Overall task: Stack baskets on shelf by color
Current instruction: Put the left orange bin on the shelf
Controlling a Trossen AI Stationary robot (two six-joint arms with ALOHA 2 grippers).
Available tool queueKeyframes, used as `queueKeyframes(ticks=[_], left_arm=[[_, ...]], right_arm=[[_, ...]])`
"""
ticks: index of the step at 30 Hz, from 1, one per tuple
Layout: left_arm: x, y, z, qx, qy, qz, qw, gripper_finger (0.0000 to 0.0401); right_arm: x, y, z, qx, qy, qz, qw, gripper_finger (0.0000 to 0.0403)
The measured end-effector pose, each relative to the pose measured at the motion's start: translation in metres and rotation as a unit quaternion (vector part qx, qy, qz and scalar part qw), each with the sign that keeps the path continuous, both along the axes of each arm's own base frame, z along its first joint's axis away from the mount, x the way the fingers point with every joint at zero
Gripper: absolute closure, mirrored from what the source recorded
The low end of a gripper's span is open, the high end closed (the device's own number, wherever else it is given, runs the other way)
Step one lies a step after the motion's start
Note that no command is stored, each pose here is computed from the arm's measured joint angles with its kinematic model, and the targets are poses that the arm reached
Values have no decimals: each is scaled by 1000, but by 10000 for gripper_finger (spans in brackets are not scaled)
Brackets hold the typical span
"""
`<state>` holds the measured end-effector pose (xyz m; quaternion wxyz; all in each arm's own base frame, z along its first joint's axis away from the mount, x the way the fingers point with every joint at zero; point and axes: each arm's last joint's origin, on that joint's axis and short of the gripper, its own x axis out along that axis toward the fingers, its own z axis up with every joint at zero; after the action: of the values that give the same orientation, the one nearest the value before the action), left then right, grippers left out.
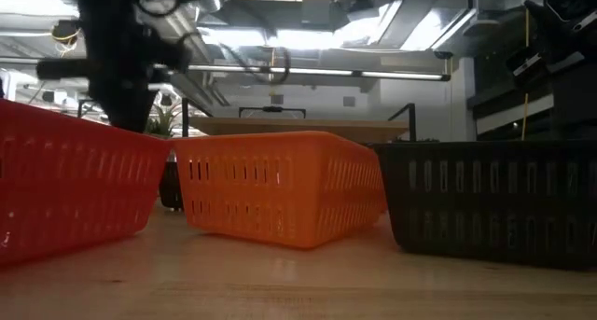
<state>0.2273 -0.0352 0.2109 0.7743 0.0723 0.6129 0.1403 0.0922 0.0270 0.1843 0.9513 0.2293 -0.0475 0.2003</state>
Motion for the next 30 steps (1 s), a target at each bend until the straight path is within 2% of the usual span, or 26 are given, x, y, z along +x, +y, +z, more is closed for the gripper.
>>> queueKeyframes(ticks=[5, 9, 14, 17, 21, 26, 30], left_arm=[[8, -14, 19, -19, -34, -19, 999, 344], [13, -18, 20, -19, -50, -29, 998, 344], [10, -16, 19, -33, -41, -9, 999, 327], [10, -17, 18, -65, -37, 10, 997, 304], [8, -24, 18, -114, -25, 6, 993, 277], [2, -31, 12, -115, -8, -9, 993, 275], [-3, -33, 3, -115, 4, 4, 993, 274]], right_arm=[[0, 0, -1, -1, 4, 0, 1000, 286], [0, 0, -1, -1, 5, 0, 1000, 286], [0, 0, -2, -2, 9, 0, 1000, 286], [1, 0, -3, -3, 15, 0, 1000, 286], [1, 0, -5, -5, 25, 0, 1000, 286], [1, 0, -6, -7, 30, 0, 1000, 286], [1, 0, -6, -7, 30, 0, 1000, 286]])
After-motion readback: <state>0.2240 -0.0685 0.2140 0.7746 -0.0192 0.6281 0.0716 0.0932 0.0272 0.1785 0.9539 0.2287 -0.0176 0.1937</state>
